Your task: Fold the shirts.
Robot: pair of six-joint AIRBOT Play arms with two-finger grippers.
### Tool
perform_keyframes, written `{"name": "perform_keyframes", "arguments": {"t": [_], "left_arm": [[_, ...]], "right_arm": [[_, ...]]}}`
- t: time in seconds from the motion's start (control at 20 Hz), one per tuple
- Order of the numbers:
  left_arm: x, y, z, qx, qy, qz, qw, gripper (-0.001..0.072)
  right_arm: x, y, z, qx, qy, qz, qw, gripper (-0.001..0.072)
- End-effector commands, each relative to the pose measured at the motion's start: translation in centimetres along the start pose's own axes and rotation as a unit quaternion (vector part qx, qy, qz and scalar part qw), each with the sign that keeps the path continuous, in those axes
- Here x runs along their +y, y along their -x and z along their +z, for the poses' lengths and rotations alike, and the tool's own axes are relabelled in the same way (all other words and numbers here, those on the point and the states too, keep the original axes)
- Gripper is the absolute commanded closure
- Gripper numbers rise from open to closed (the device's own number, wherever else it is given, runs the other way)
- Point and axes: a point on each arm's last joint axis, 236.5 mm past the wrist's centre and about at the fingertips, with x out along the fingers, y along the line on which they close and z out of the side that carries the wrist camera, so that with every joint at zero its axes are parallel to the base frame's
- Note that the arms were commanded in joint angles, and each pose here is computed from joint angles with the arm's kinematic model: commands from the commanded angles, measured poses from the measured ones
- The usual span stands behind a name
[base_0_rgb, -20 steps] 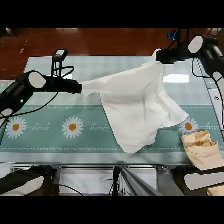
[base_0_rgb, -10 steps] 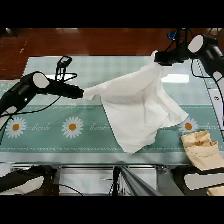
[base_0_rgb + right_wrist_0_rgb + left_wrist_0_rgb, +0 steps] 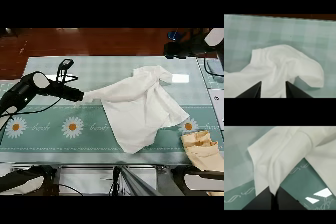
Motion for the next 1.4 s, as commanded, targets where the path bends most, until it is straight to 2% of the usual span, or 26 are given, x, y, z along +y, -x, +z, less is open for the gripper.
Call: {"name": "perform_keyframes", "arguments": {"t": [0.0, 0.1, 0.15, 0.25, 0.4, 0.45, 0.5, 0.55, 0.65, 0.9, 1.0, 1.25, 1.35], "left_arm": [[-0.4, 0.0, -1.4, 0.03, -0.002, -0.01, 0.999, 0.068], [-0.6, 0.1, -1.9, 0.04, -0.002, -0.013, 0.999, 0.068], [-0.7, 0.1, -2.2, 0.046, -0.002, -0.015, 0.999, 0.0681], [-0.7, 0.2, -2.8, 0.059, -0.002, -0.017, 0.998, 0.068], [-0.7, 0.3, -3.2, 0.068, -0.002, -0.018, 0.998, 0.0681], [-0.7, 0.2, -3.2, 0.067, -0.002, -0.018, 0.998, 0.068], [-0.7, 0.2, -3.2, 0.066, -0.002, -0.017, 0.998, 0.068], [-0.7, 0.2, -3.1, 0.066, -0.003, -0.017, 0.998, 0.0681], [-0.7, 0.2, -3.1, 0.066, -0.013, -0.018, 0.998, 0.0681], [-0.7, 0.2, -3.2, 0.067, -0.015, -0.019, 0.997, 0.068], [-0.7, 0.2, -3.1, 0.066, -0.015, -0.019, 0.998, 0.0681], [-0.7, 0.2, -3.1, 0.066, -0.015, -0.019, 0.998, 0.068], [-0.7, 0.2, -3.2, 0.066, -0.015, -0.019, 0.998, 0.0681]], "right_arm": [[-6.4, 4.5, -4.0, 0.092, 0.06, -0.135, 0.985, 0.0325], [-12.5, 8.1, -8.5, 0.2, 0.063, -0.229, 0.95, 0.0427], [-14.1, 9.1, -10.5, 0.229, 0.025, -0.228, 0.946, 0.0432], [-15.0, 9.9, -15.0, 0.265, -0.06, -0.178, 0.946, 0.0433], [-15.5, 11.4, -22.1, 0.285, -0.135, -0.131, 0.94, 0.0432], [-14.8, 11.6, -24.2, 0.279, -0.161, -0.111, 0.94, 0.0423], [-13.6, 11.3, -25.5, 0.256, -0.2, -0.083, 0.942, 0.031], [-12.0, 10.6, -26.4, 0.233, -0.24, -0.044, 0.942, 0.0112], [-9.8, 9.5, -29.0, 0.236, -0.293, 0.003, 0.927, 0.0116], [-7.0, 7.6, -34.9, 0.294, -0.326, 0.031, 0.898, 0.0118], [-6.6, 6.9, -34.8, 0.28, -0.33, 0.044, 0.901, 0.0119], [-8.7, 4.4, -30.9, 0.176, -0.359, 0.026, 0.916, 0.0127], [-9.6, 4.1, -31.3, 0.175, -0.358, 0.008, 0.917, 0.0132]]}}
